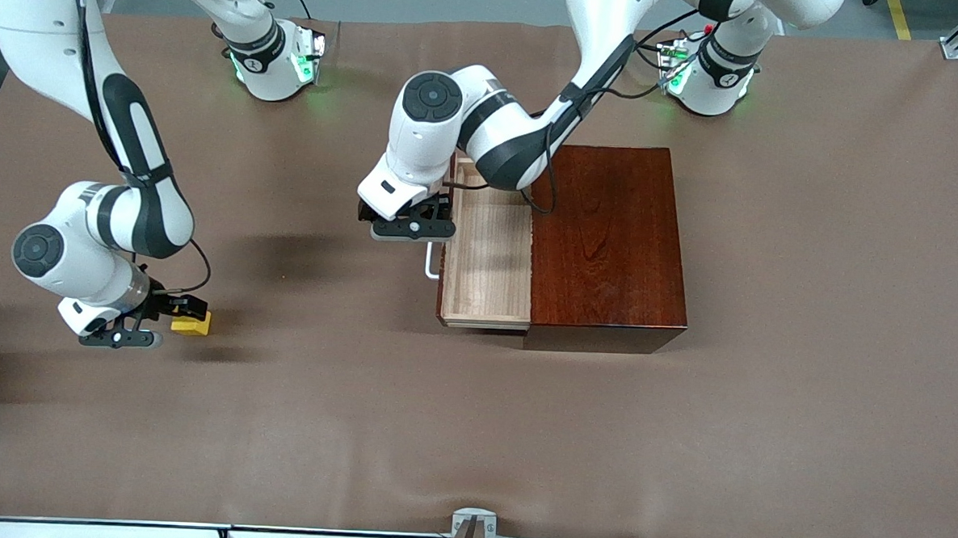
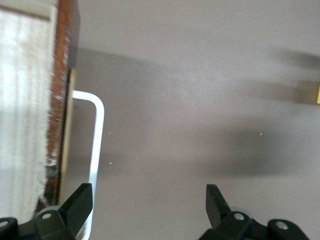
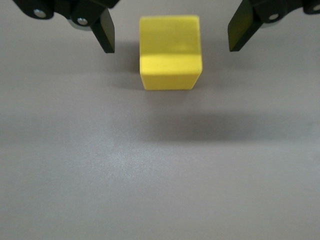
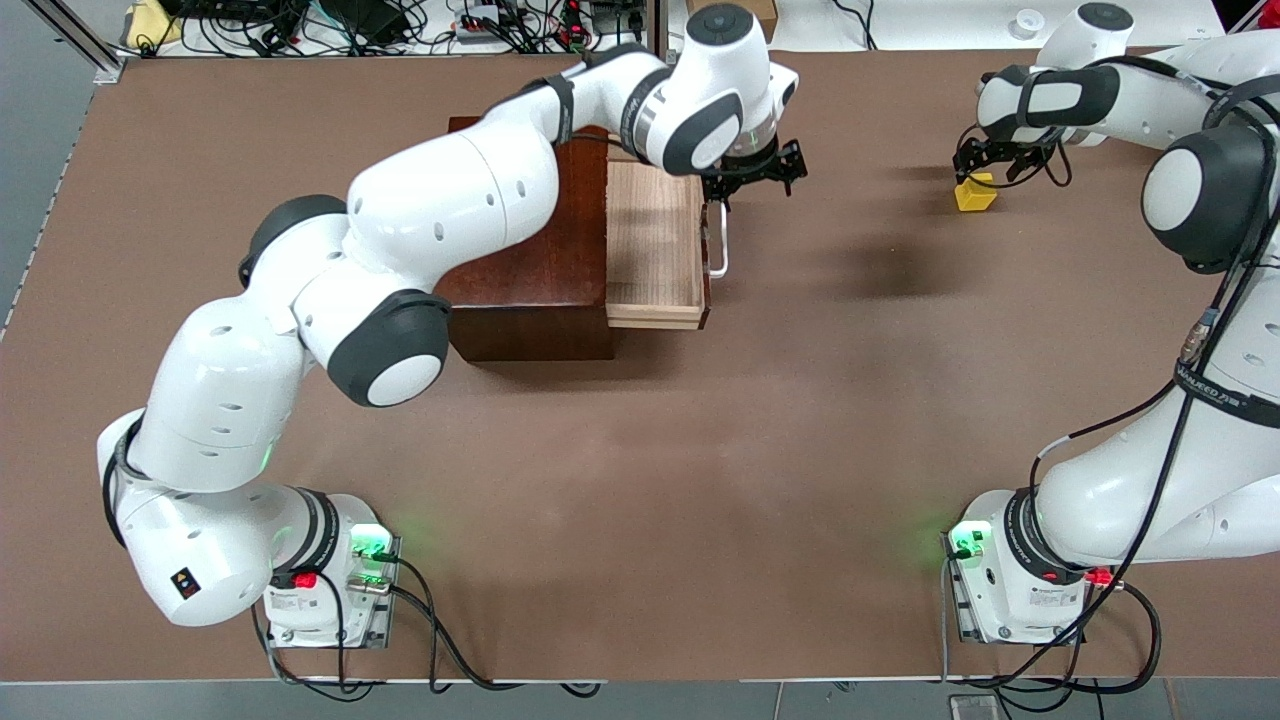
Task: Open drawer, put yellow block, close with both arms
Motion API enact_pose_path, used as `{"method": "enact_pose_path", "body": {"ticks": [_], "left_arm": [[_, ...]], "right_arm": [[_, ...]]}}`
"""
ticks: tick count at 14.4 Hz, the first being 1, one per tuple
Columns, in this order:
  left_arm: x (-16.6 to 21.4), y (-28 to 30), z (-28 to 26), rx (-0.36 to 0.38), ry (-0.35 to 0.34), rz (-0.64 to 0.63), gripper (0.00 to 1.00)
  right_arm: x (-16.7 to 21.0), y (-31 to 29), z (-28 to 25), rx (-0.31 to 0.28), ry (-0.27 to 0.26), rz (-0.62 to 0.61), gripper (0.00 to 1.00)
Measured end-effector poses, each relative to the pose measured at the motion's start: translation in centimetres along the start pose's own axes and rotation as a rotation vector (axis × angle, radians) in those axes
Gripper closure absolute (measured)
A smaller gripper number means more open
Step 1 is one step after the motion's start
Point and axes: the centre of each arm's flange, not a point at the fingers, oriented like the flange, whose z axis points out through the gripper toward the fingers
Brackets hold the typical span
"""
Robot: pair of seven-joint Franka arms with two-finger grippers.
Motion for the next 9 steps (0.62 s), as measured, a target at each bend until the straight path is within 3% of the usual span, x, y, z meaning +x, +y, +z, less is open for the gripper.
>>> {"method": "enact_pose_path", "body": {"ticks": [5,9], "left_arm": [[5.5,-5.4,-15.0,0.091,-0.016,-0.088,0.0],[8.0,-12.8,-23.8,0.223,-0.068,-0.137,0.0]], "right_arm": [[-0.1,0.0,2.1,-0.005,-0.008,-0.001,0.0],[-0.1,-0.3,2.4,-0.002,-0.017,-0.005,0.41]]}}
